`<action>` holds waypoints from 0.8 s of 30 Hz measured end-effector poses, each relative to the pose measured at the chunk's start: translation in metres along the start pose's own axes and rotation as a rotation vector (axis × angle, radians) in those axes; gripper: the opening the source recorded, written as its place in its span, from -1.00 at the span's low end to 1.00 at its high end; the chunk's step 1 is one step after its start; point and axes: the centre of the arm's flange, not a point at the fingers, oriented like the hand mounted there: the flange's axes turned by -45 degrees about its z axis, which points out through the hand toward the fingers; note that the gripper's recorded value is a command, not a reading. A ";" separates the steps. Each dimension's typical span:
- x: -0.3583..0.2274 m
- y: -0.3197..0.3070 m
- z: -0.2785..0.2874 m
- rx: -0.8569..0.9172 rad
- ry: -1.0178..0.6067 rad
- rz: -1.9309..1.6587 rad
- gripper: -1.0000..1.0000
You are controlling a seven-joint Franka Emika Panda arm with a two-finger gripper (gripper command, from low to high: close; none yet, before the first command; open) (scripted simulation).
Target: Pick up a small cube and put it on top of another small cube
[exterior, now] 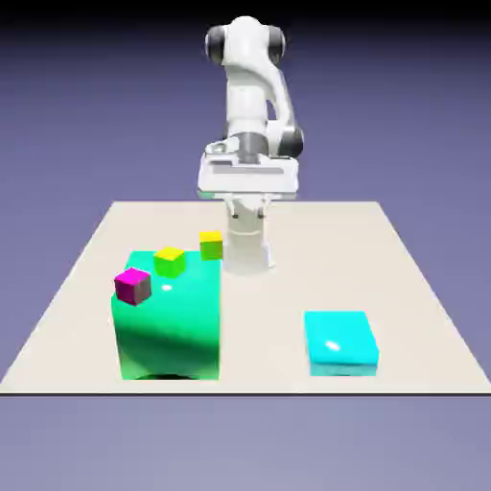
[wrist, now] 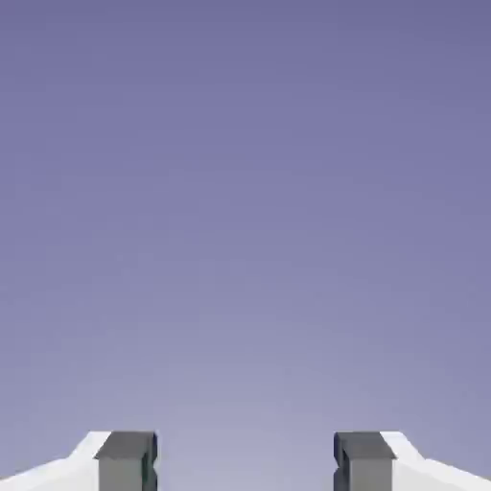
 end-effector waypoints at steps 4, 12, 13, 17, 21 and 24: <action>0.005 0.034 -0.027 -0.022 -0.013 -0.031 0.00; -0.011 0.109 -0.072 -0.069 -0.062 -0.061 0.00; -0.015 0.119 -0.076 -0.074 -0.070 -0.062 0.00; -0.037 0.158 -0.088 -0.091 -0.110 -0.060 0.00; -0.065 0.196 -0.091 -0.100 -0.159 -0.051 0.00; -0.091 0.223 -0.087 -0.101 -0.203 -0.041 0.00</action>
